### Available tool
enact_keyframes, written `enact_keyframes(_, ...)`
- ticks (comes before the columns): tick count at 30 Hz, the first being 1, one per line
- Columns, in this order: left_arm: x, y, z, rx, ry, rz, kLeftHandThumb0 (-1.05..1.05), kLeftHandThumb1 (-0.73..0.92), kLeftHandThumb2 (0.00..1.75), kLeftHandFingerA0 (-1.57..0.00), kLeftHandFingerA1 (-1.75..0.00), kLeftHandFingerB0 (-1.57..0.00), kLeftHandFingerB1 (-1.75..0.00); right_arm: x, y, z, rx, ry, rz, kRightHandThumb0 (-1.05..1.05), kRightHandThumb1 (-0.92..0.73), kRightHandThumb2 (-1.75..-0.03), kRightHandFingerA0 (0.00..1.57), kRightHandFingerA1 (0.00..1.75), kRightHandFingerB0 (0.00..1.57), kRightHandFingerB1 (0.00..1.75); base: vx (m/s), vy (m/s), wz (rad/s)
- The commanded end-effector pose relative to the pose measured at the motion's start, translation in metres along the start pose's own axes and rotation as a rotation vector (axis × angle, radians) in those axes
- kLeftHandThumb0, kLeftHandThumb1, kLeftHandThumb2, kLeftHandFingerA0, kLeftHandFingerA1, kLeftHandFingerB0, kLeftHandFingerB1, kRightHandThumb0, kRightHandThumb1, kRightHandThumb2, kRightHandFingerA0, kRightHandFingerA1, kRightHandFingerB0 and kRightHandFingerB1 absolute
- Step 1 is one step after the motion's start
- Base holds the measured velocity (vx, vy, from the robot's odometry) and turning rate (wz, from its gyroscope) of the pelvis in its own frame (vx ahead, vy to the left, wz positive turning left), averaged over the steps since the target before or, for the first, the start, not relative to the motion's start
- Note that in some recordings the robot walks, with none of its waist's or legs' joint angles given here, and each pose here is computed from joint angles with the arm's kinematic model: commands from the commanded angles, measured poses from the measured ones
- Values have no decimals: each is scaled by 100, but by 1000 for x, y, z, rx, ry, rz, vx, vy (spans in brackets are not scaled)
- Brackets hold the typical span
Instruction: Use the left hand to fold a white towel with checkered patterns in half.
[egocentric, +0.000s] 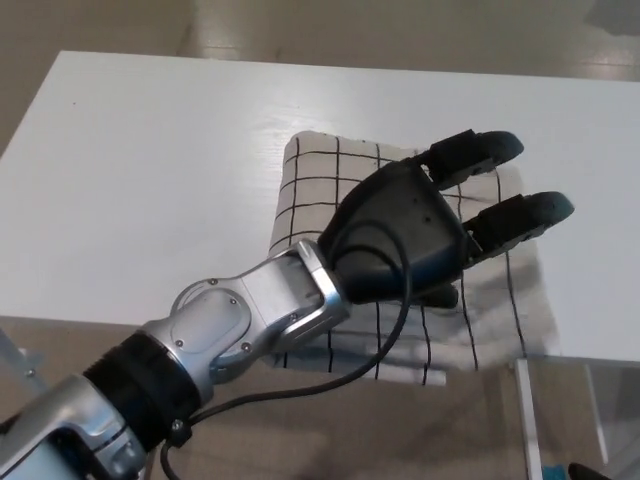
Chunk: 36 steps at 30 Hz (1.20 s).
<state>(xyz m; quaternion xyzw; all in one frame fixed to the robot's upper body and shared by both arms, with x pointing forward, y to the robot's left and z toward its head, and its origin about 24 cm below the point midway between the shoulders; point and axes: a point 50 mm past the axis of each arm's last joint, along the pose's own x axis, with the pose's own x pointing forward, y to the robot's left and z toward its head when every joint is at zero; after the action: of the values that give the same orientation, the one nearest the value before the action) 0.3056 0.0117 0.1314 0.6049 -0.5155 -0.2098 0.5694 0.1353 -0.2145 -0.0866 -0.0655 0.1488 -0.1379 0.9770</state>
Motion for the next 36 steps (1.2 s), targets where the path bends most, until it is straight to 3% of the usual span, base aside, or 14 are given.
enact_keyframes(1, 4, -6, -1, -285, 214, -602, -75, 41, 86, 0, -7, -3, -18, -1, 5, -4, -44, 11, 18, -45, -65, -100, 30, 57, 50, 64, 0, 0, 0)
enact_keyframes(2, 9, 2, -5, -300, 218, -575, -89, 51, 63, 0, -16, -1, -24, 0, 6, -4, -58, 16, 14, -46, -65, -100, 30, 57, 50, 65, 0, 0, 0)
enact_keyframes(10, 18, 49, -19, -302, 198, -423, -87, 39, 74, 0, -3, 0, -16, -7, 9, -10, -6, 48, 7, -45, -65, -101, 32, 59, 50, 66, 0, 0, 0)
enact_keyframes(11, 19, 64, -26, -302, 199, -374, -91, 50, 66, 0, -11, 0, -21, -7, 9, -10, 2, 45, 13, -44, -81, -63, 38, 51, 53, 55, 0, 0, 0)
enact_keyframes(17, 12, 124, -46, -302, 179, -183, -97, 63, 58, 0, 0, 0, -9, -7, 12, -12, 14, 56, 6, -42, -81, -63, 40, 50, 53, 55, 0, 0, 0)
enact_keyframes(18, 7, 134, -47, -312, 173, -145, -76, 43, 88, -5, -10, -5, -23, -10, 10, -15, 18, 65, 1, -43, -80, -63, 42, 53, 54, 56, 0, 0, 0)
enact_keyframes(23, -26, 185, -54, -296, 123, 36, -77, 45, 88, -3, -20, -3, -33, -6, 8, -15, 42, 80, -7, -43, -79, -63, 44, 51, 54, 56, 0, 0, 0)
enact_keyframes(25, -35, 193, -53, -296, 115, 51, -77, 47, 88, -4, -23, -4, -36, -6, 9, -15, 45, 85, -1, -44, -79, -63, 42, 51, 53, 55, 0, 0, 0)
enact_keyframes(26, -51, 203, -50, -304, 103, 52, -79, 47, 79, -6, -32, -8, -36, -9, 8, -17, 41, 94, 6, -46, -63, -98, 33, 58, 48, 64, 0, 0, 0)
enact_keyframes(27, -59, 208, -47, -306, 96, 46, -79, 47, 79, -6, -32, -8, -36, -11, 7, -18, 38, 99, 9, -46, -63, -98, 33, 58, 48, 64, 0, 0, 0)
enact_keyframes(28, -70, 214, -42, -298, 84, 22, -36, 24, 87, 0, -49, 0, -47, -12, 7, -21, 38, 112, 11, -47, -63, -98, 30, 56, 48, 64, 0, 0, 0)
enact_keyframes(32, -97, 231, -27, -341, 48, -65, -33, 28, 87, 0, -49, 0, -46, -14, 7, -22, 31, 109, 13, -46, -62, -98, 28, 56, 49, 65, 0, 0, 0)
enact_keyframes(33, -104, 236, -24, -387, 38, -81, -31, 30, 86, 0, -49, 0, -46, -13, 7, -21, 37, 109, 9, -48, -77, -64, 34, 45, 48, 53, 0, 0, 0)
enact_keyframes(36, -128, 245, -14, -601, -21, -99, -55, 41, 65, -9, -34, -18, -36, -11, 4, -18, 55, 106, -15, -47, -76, -64, 35, 45, 48, 52, 0, 0, 0)
